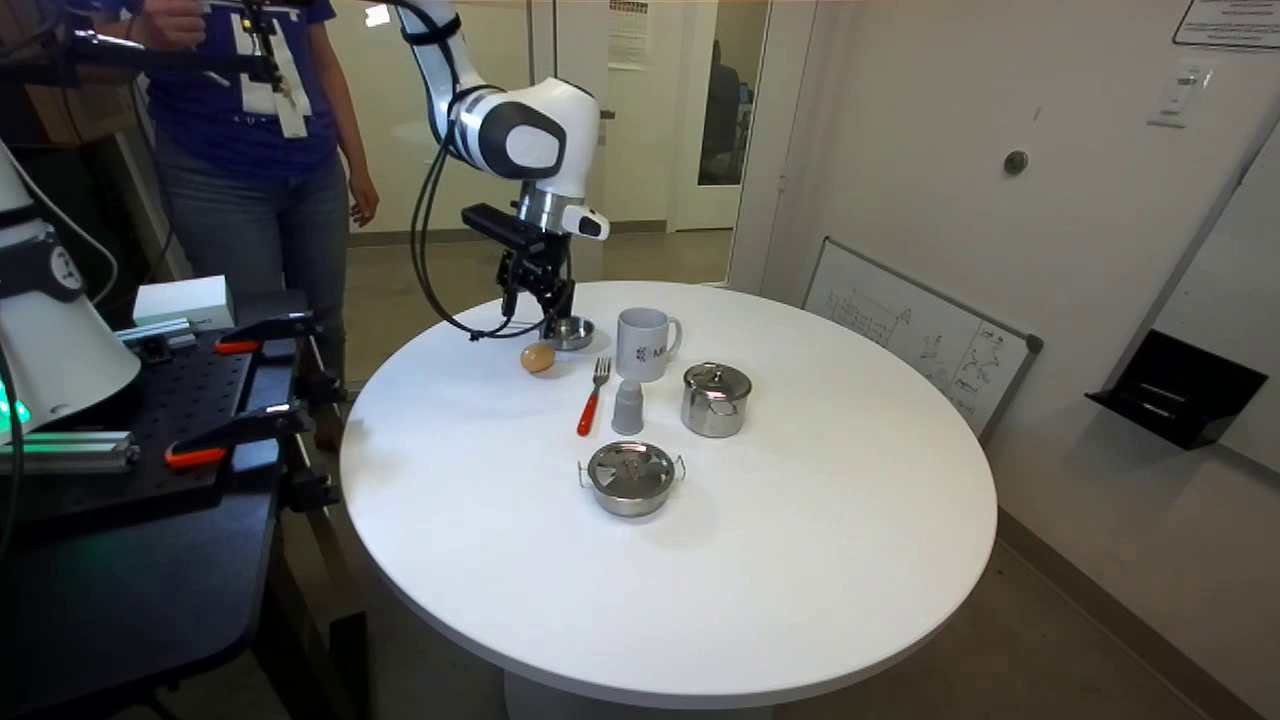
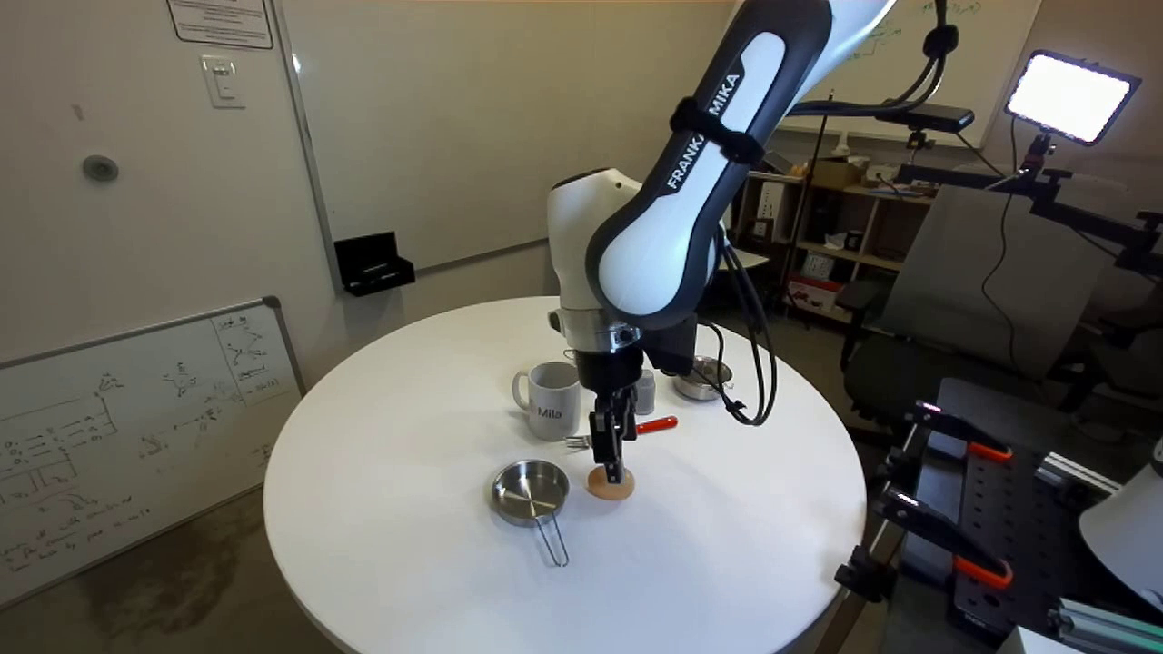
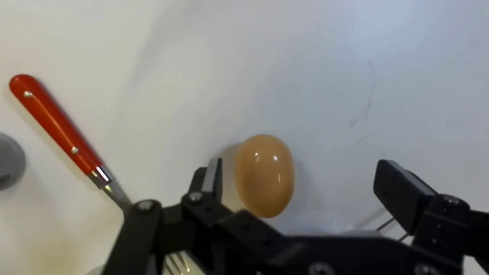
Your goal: Put the egg on the silver pan
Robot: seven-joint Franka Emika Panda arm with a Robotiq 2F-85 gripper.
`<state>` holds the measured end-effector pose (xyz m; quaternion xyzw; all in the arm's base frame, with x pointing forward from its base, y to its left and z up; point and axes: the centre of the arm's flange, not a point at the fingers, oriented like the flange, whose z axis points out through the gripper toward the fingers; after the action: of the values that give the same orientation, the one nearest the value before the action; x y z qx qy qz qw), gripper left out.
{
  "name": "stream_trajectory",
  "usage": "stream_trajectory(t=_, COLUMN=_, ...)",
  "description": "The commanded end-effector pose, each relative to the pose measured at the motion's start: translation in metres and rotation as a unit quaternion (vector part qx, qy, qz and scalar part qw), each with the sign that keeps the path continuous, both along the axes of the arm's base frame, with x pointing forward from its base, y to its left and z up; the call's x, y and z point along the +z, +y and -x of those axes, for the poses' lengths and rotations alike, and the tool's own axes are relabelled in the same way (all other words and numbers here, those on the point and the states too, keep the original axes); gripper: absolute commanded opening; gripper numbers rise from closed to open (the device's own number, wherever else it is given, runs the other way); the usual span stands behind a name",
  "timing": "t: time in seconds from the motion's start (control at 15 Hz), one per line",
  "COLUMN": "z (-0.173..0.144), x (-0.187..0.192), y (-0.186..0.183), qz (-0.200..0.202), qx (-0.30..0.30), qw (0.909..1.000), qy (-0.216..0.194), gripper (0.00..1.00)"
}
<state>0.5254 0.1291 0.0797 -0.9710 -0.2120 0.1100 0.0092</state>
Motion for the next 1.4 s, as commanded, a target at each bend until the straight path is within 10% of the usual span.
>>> stream_trajectory(t=0.0, z=-0.014, x=-0.015, y=0.010, qz=0.001, qx=0.023, qw=0.9996, qy=-0.017, gripper=1.00)
stream_trajectory(t=1.33, z=-0.022, x=-0.048, y=0.032, qz=0.024, qx=0.073, qw=0.9970, qy=-0.004, gripper=1.00)
